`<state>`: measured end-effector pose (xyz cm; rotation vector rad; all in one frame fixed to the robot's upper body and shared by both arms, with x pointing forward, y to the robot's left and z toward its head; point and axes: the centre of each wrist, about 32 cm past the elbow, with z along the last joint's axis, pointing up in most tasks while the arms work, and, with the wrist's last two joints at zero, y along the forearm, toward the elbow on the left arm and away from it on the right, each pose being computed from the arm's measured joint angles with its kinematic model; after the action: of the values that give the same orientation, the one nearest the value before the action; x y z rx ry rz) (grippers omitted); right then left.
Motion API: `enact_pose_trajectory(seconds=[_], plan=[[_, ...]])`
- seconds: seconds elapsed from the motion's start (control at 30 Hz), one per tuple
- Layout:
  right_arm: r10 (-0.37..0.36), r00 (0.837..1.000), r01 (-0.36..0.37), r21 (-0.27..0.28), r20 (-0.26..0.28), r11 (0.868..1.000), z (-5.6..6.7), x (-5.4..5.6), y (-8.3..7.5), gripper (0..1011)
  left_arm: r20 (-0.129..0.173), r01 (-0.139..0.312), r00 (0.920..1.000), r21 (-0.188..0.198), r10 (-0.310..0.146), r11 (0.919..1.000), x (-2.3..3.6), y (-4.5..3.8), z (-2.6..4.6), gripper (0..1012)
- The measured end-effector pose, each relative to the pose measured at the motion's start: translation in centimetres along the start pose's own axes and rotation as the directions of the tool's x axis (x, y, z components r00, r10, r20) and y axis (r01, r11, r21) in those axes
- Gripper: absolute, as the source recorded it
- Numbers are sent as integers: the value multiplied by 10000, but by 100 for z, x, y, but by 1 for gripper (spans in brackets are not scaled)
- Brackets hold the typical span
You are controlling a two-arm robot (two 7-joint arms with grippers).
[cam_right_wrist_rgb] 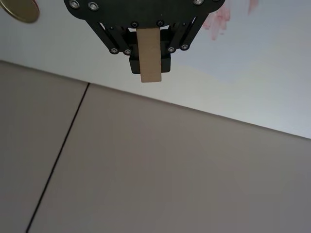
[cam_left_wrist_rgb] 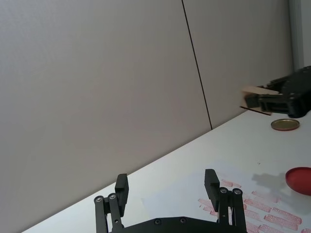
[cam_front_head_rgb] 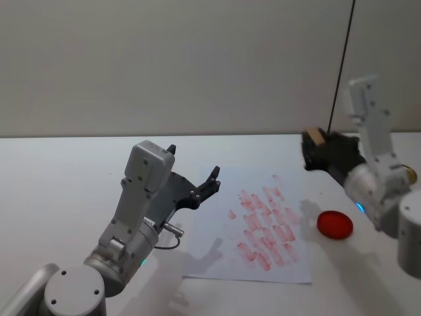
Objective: Use the one hand to pick up the stamp and affix it onto the A4 paper.
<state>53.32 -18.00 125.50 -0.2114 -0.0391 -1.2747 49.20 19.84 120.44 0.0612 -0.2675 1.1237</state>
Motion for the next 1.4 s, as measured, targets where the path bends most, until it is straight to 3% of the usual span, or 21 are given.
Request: enact_pose_trajectory(seconds=[0.23, 0.5, 0.77, 1.4], plan=[[-311, 9991, 292, -664, -287, 9974, -183, 73, -182, 213, 0, 0, 10000, -1, 0, 10000, 0, 0, 0, 993], [-483, 9976, 414, -1308, -502, 9905, -377, 113, -286, 213, 1, -1, 10000, 0, 1, 10000, 0, 0, 0, 993], [-552, 9962, 419, -1838, -680, 9821, -544, 140, -277, 213, 0, 0, 10000, 0, 0, 10000, 0, 0, 0, 993], [-529, 9941, 268, -2582, -946, 9657, -792, 177, -199, 217, 0, 0, 10000, -1, 0, 10000, 0, 0, 0, 993]])
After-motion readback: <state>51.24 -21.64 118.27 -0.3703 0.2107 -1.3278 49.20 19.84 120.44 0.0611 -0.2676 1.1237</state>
